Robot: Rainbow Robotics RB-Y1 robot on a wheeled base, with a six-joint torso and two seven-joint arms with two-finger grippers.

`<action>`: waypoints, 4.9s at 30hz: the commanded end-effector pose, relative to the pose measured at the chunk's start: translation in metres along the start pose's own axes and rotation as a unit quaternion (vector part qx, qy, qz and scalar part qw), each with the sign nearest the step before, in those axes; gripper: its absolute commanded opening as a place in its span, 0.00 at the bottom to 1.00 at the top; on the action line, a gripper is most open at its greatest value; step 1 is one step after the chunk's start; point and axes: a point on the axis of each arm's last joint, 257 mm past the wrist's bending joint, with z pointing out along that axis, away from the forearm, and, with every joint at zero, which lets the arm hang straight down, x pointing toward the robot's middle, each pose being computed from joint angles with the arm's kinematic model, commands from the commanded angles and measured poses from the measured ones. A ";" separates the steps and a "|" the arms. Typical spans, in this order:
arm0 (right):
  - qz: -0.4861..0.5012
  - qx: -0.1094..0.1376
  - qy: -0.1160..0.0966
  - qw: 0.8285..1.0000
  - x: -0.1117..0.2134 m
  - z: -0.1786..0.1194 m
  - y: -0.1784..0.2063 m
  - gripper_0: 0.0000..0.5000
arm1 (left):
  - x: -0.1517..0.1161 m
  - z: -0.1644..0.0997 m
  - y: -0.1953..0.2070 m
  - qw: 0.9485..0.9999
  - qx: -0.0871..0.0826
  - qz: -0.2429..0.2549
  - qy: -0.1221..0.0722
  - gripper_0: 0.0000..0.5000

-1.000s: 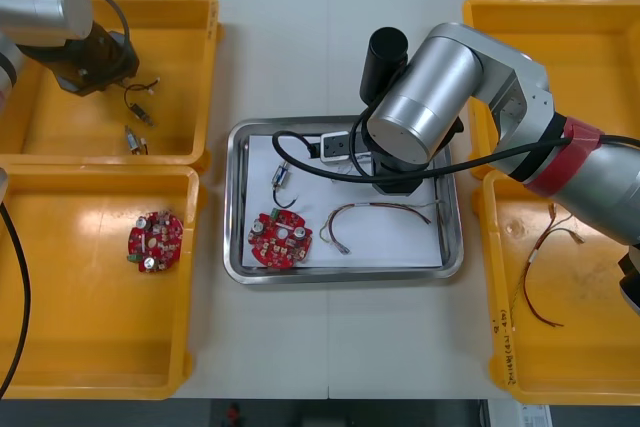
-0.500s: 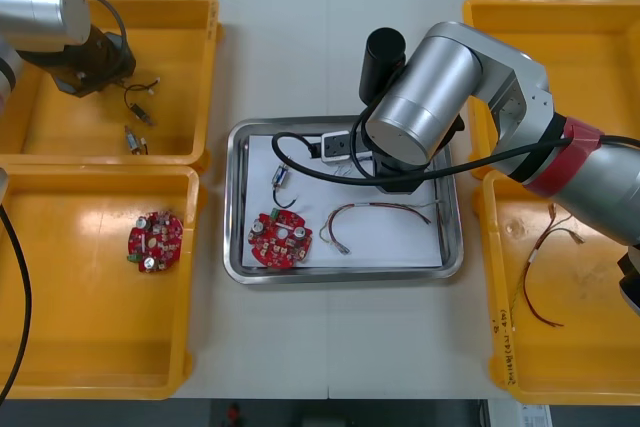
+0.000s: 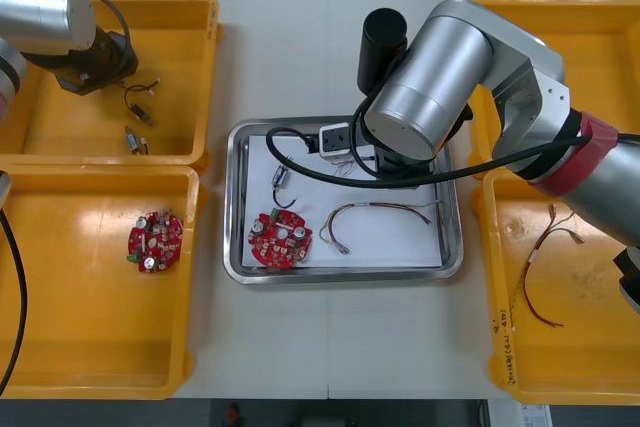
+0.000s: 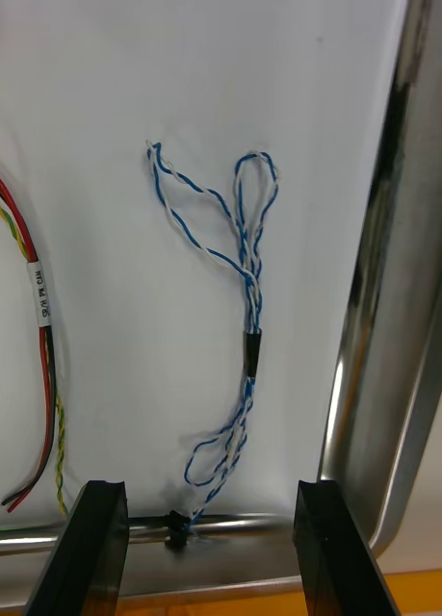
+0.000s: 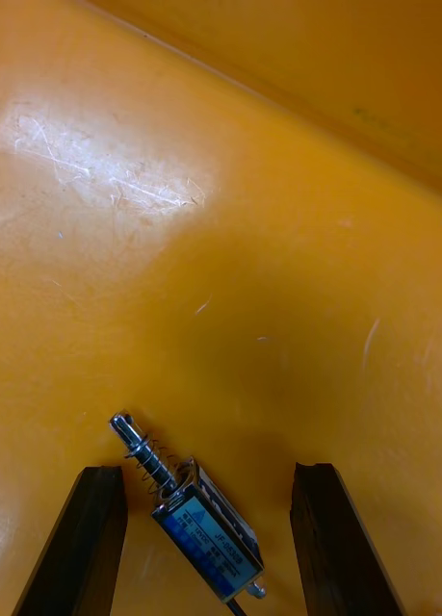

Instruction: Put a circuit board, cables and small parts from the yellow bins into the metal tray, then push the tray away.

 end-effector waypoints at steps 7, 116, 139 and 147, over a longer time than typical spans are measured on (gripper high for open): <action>0.086 0.013 -0.021 0.996 0.028 -0.046 -0.008 1.00 | 0.011 0.003 -0.009 0.999 0.006 0.047 0.009 0.01; 0.743 -0.004 0.030 0.669 0.304 -0.089 0.130 1.00 | 0.263 -0.173 -0.237 0.909 0.122 0.354 0.184 0.00; 0.743 -0.002 0.031 0.669 0.305 -0.090 0.130 1.00 | 0.311 -0.119 -0.222 0.904 0.107 0.364 0.198 0.00; 0.742 -0.003 0.031 0.669 0.305 -0.090 0.130 1.00 | 0.322 -0.114 -0.222 0.903 0.112 0.365 0.198 0.01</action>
